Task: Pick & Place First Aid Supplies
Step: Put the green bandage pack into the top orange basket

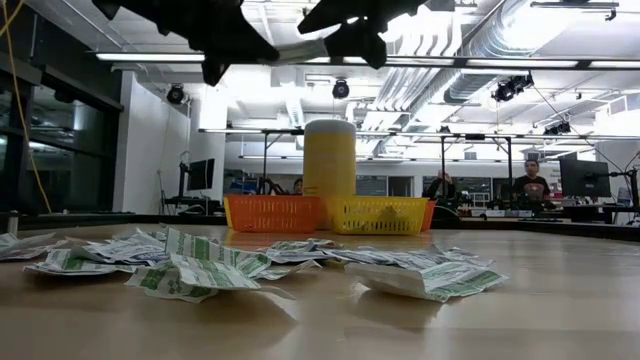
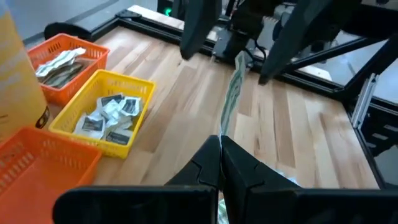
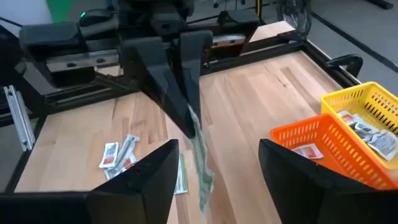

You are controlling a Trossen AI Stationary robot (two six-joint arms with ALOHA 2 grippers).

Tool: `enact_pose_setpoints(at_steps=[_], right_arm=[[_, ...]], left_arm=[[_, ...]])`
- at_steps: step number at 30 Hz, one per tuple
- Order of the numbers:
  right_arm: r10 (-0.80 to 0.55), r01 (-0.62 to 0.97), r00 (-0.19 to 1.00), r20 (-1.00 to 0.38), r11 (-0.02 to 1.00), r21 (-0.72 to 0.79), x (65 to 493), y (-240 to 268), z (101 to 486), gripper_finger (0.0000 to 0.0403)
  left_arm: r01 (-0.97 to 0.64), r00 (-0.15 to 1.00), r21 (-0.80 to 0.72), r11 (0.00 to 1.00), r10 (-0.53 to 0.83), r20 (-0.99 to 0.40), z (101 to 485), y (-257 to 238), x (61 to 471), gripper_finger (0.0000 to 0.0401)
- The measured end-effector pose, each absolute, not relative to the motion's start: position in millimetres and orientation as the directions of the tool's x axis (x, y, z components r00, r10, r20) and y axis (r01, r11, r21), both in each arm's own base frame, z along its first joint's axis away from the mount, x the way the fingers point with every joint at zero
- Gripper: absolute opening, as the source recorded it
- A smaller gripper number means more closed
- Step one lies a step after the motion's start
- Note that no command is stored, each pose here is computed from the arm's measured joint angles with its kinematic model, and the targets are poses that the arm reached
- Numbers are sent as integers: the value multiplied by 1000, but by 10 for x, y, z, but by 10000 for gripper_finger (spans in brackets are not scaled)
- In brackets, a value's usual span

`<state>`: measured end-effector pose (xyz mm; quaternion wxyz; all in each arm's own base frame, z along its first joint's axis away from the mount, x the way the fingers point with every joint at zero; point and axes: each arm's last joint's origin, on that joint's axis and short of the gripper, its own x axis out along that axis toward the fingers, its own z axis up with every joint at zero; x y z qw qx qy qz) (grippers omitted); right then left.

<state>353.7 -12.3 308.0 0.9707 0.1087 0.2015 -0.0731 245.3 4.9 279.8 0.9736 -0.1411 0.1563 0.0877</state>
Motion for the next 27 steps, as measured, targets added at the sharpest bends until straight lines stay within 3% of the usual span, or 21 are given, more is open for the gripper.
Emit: enact_pose_setpoints(at_steps=[11,17,23,27], right_arm=[[-41,156,896,-441,961,227,3523,-105,3047,170],[-43,157,898,-438,961,228,3525,-106,3051,107],[-38,150,899,-436,962,227,3527,-104,3052,17],[-37,153,900,-435,960,236,3527,-104,3052,8]], left_arm=[[-199,949,-242,950,125,-289,2874,49,2406,0],[-195,949,-243,950,119,-293,2869,47,2406,0],[-194,949,-244,950,118,-293,2869,47,2407,0],[-194,949,-247,950,117,-294,2868,47,2407,0]])
